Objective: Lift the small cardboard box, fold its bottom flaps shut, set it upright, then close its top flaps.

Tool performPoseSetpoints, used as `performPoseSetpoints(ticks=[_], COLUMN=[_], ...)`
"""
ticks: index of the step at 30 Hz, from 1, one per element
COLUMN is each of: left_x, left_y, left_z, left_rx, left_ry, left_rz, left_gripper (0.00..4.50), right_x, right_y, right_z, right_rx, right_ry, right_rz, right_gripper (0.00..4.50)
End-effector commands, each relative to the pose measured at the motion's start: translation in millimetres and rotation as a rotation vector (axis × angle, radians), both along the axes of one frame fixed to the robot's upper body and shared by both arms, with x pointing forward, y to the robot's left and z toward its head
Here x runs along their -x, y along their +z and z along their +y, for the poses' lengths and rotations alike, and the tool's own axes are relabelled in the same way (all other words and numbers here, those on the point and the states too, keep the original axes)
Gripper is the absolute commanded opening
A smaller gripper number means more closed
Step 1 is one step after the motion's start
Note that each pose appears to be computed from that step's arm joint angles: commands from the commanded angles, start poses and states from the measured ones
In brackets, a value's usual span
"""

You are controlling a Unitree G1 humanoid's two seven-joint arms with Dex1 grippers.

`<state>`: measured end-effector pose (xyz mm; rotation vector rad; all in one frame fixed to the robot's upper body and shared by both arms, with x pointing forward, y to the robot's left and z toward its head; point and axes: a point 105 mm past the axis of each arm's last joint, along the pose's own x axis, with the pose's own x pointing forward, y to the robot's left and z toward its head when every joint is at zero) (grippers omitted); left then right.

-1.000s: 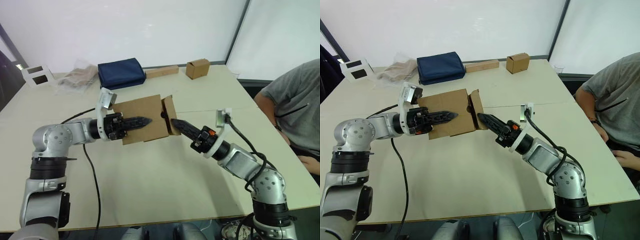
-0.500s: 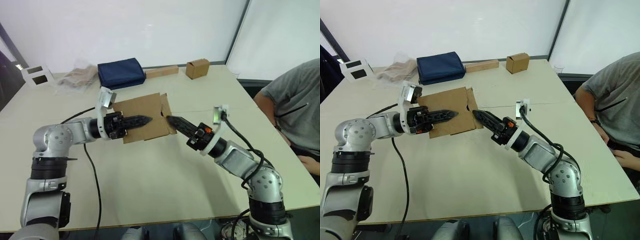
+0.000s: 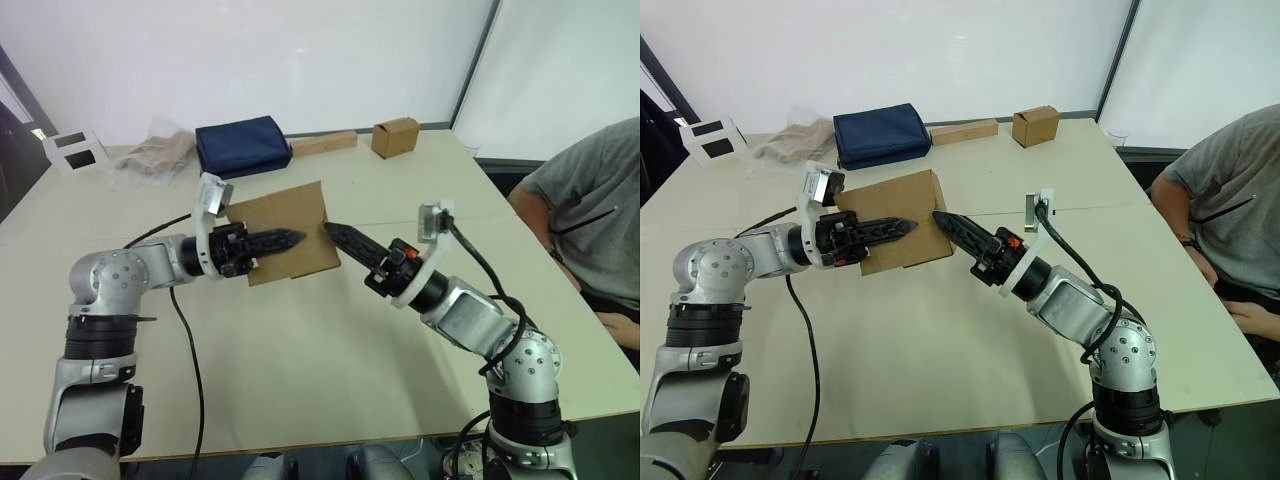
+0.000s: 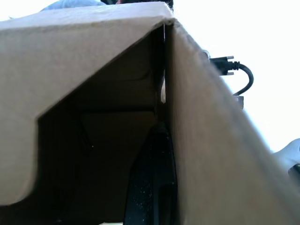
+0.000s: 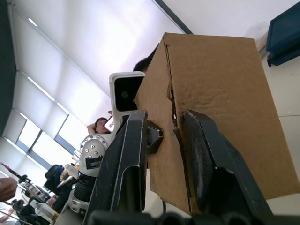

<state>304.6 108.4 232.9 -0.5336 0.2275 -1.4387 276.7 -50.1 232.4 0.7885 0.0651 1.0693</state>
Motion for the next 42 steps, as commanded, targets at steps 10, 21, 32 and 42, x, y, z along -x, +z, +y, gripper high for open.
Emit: performPoseSetpoints(ticks=[10, 21, 32, 42], left_x=[3.1, 1.5, 1.7, -1.8], left_y=[13.5, 13.8, 12.4, 6.8], left_z=[1.5, -0.9, -1.9, -19.7], left_rx=[0.015, 0.017, -0.038, -0.484], left_ry=[0.006, 0.001, 0.002, -0.076], left_rz=[-0.058, -0.059, -0.072, -0.394], left_gripper=[0.0, 0.0, 0.0, 0.0], right_x=[-12.0, 5.1, 7.5, 21.8], right_y=[10.2, -2.0, 1.9, 4.6], right_z=[-40.6, -4.1, -21.3, -74.9], right_rx=[-0.059, 0.079, 0.126, 0.356], right_ry=[-0.089, 0.046, -0.016, -0.154], right_rz=[-0.005, -0.037, -0.085, -0.198], right_gripper=[0.4, 0.05, 0.05, 0.05])
